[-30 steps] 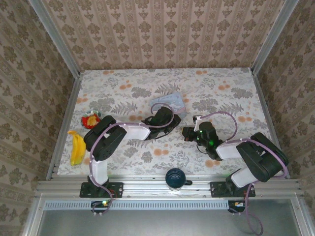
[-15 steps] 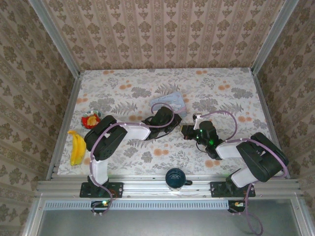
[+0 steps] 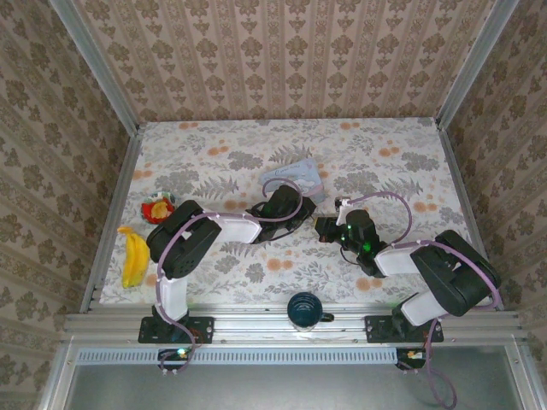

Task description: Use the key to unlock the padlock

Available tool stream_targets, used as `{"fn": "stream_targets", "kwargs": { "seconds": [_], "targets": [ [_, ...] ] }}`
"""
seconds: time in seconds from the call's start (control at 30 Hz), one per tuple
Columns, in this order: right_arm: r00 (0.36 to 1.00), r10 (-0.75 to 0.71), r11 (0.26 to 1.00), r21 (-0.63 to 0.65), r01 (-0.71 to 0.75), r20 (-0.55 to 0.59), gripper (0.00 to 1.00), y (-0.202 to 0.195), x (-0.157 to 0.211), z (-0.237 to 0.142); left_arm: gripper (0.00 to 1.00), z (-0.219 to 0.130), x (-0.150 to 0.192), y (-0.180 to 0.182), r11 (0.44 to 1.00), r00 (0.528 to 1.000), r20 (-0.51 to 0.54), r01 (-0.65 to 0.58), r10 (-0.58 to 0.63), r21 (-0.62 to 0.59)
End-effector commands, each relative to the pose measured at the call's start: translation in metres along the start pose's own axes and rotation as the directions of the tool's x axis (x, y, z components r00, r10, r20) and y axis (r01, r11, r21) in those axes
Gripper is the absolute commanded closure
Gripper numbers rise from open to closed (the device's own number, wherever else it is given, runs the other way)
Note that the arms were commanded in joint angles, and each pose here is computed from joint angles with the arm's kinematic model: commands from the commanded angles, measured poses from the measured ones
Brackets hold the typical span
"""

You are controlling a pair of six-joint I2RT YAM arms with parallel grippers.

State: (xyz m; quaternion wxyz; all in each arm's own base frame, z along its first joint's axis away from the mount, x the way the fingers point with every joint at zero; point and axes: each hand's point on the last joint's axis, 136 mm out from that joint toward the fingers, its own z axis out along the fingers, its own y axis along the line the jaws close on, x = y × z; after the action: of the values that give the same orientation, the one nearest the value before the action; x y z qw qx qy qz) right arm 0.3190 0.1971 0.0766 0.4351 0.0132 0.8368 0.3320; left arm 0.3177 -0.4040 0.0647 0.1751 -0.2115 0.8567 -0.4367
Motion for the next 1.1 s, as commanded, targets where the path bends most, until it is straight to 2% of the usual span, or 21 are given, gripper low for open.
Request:
{"fn": "stream_targets", "kwargs": {
  "seconds": [0.0, 0.37, 0.97, 1.07],
  "targets": [
    [0.995, -0.011, 1.0, -0.011, 0.012, 0.096, 1.0, 0.011, -0.028, 0.002, 0.99, 0.008, 0.029, 0.042, 0.989, 0.985, -0.129, 0.097, -0.111, -0.114],
    [0.992, -0.006, 1.0, -0.023, 0.009, 0.128, 1.0, 0.015, -0.037, 0.005, 0.99, 0.01, 0.032, 0.041, 0.988, 0.982, -0.142, 0.106, -0.121, -0.11],
    [0.998, -0.009, 1.0, -0.022, 0.011, 0.063, 1.0, 0.009, -0.035, 0.021, 1.0, 0.009, 0.039, 0.035, 0.99, 0.976, -0.185, 0.099, -0.116, -0.099],
    [1.0, -0.002, 0.999, -0.049, 0.003, 0.02, 1.0, 0.005, -0.036, 0.022, 1.0, 0.007, 0.041, 0.032, 0.99, 0.972, -0.204, 0.099, -0.118, -0.099]
  ]
}}
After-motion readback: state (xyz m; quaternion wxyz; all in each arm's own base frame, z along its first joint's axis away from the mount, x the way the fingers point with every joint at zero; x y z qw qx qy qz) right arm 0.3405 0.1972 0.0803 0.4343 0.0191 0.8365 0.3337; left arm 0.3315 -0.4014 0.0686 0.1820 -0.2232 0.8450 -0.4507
